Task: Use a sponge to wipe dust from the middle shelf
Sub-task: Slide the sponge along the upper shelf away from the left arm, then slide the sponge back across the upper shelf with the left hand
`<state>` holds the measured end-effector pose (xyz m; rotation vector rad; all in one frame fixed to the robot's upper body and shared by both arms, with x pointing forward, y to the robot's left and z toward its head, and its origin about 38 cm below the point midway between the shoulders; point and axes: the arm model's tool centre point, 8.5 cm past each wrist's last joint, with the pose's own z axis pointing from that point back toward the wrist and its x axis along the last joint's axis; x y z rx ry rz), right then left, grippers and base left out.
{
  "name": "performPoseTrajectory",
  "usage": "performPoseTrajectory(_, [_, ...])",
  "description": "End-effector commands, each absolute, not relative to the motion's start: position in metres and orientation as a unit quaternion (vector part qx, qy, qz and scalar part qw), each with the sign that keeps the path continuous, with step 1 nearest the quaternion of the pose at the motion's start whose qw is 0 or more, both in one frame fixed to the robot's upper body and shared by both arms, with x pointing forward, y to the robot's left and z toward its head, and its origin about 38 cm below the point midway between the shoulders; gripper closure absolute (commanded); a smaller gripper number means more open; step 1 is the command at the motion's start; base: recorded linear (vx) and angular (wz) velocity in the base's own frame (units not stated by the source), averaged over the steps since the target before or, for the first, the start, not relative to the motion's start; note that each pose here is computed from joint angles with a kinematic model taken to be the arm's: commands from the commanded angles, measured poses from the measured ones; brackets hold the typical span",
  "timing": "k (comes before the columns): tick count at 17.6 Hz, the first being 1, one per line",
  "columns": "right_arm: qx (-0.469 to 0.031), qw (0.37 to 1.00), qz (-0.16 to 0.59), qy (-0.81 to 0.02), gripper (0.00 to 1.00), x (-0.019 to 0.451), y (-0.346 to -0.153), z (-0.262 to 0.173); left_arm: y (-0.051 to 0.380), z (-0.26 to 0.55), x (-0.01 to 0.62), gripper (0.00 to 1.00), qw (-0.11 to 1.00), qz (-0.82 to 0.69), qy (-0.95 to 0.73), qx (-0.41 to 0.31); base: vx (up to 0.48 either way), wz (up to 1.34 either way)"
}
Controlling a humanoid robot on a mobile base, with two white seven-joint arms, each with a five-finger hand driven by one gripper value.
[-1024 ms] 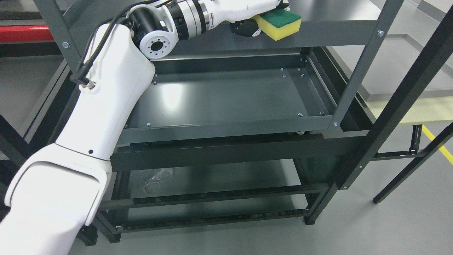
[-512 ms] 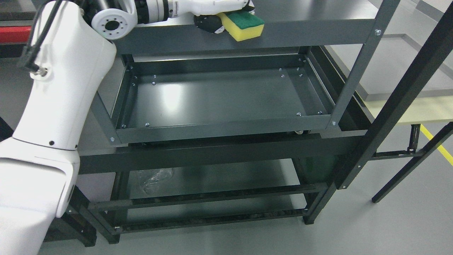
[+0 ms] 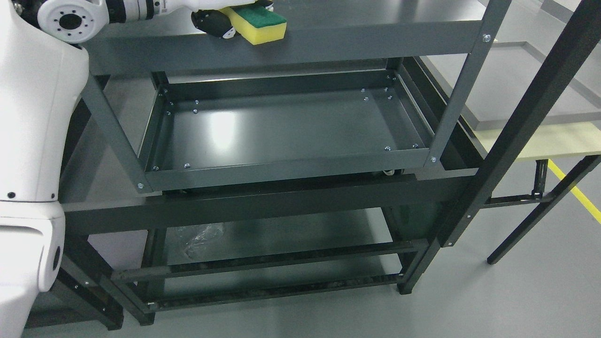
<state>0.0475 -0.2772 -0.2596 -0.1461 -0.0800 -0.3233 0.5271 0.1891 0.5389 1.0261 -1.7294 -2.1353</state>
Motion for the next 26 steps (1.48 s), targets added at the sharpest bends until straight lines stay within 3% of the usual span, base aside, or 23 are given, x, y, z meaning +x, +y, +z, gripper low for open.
performPoseTrajectory(1, [-0.076,0.984,-0.161,-0.014,0.00,0.046,-0.287,-0.259,0.233,0.566,0.507,0.99,0.106,-0.679,-0.622,0.374,0.005,-0.02])
performPoseTrajectory(4, [-0.076,0.984,-0.161,-0.014,0.00,0.046,-0.287,-0.259,0.195,0.575,0.505,0.99,0.077,-0.675,-0.642,0.356,0.005,0.00])
performPoseTrajectory(9, [-0.076,0.984,-0.161,-0.015,0.00,0.047,-0.287,-0.259,0.085,0.556,0.510,1.00,0.039,-0.695,-0.660,0.282,0.001,0.03])
performPoseTrajectory(12, [-0.076,0.984,-0.161,-0.014,0.00,0.046,-0.287,-0.259,0.085,0.538,0.529,1.00,0.069,-0.707,-0.643,0.285,0.000,0.00])
performPoseTrajectory(18, [-0.076,0.984,-0.161,-0.014,0.00,0.046,-0.287,-0.259,0.030,0.520,0.527,1.00,0.007,-0.696,-0.655,0.293,0.000,0.00])
performPoseTrajectory(26, [-0.076,0.984,-0.161,-0.015,0.00,0.047,-0.287,-0.259,0.029,0.480,0.530,0.99,0.018,-0.741,-0.621,0.253,0.000,0.00])
